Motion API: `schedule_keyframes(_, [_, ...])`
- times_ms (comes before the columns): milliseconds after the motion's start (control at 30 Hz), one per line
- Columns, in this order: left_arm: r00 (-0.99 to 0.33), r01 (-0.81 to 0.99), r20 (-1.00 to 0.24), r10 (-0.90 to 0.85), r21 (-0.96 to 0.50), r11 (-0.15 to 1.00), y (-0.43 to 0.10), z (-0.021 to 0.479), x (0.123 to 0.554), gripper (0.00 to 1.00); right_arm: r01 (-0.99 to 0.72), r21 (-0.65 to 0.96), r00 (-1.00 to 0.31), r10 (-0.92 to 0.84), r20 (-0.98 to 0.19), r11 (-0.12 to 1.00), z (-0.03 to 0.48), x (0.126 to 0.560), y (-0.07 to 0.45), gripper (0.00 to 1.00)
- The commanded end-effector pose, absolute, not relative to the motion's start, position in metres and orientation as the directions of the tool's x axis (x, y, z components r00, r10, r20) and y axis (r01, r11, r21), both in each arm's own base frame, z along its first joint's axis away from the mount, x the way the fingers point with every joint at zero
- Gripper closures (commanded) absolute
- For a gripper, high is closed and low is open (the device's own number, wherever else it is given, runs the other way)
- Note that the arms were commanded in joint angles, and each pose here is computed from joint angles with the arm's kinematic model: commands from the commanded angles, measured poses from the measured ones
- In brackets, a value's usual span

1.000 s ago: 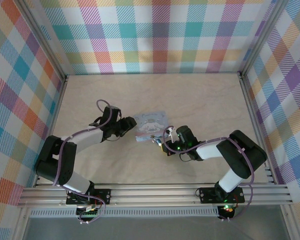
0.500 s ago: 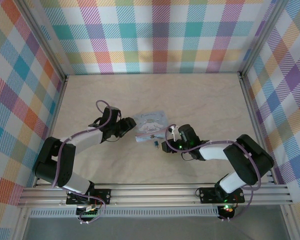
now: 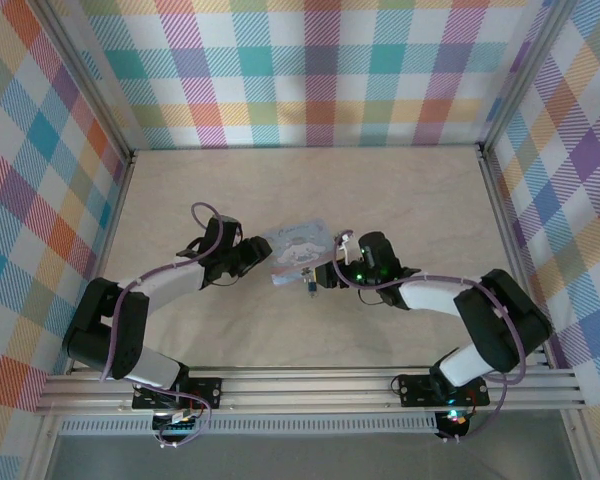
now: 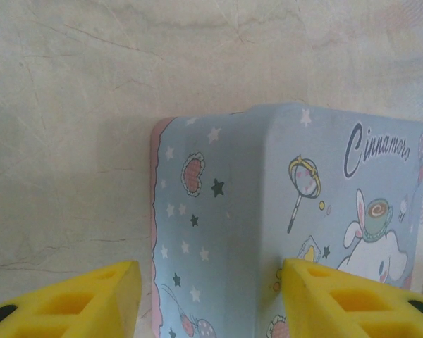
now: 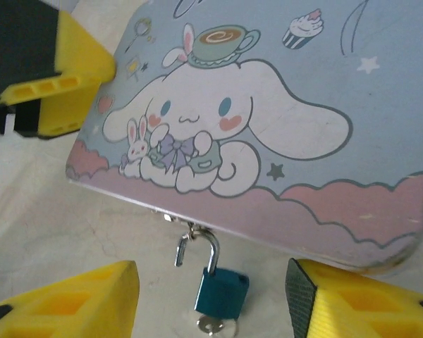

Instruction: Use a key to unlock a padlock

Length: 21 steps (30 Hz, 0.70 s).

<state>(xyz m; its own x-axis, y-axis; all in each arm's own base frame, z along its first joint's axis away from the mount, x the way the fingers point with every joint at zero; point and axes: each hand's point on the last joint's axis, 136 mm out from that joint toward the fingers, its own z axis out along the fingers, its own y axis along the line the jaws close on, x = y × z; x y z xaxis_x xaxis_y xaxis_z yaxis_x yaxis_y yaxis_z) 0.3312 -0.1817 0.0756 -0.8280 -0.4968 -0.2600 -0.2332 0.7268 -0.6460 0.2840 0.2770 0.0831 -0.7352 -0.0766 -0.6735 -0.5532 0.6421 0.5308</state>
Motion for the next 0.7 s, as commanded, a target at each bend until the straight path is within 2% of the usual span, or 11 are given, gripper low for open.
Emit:
schedule_keyframes(0, [-0.867,-0.336,-0.154,-0.474,-0.521,0.785,-0.168,0.035,0.287,0.46,-0.590,0.548,-0.709,-0.055,-0.703,0.592,0.098,0.301,0.287,0.40])
schedule_keyframes(300, [-0.867,-0.344,-0.144,-0.476,-0.517,0.784,-0.169,0.031,0.283,0.46,-0.613,0.548,-0.693,-0.054,-0.719,0.570,0.098,0.324,0.288,0.38])
schedule_keyframes(667, [-0.867,-0.339,-0.151,-0.475,-0.519,0.785,-0.170,0.032,0.285,0.46,-0.579,0.602,-0.725,-0.010,-0.689,0.550,0.100,0.290,0.268,0.35])
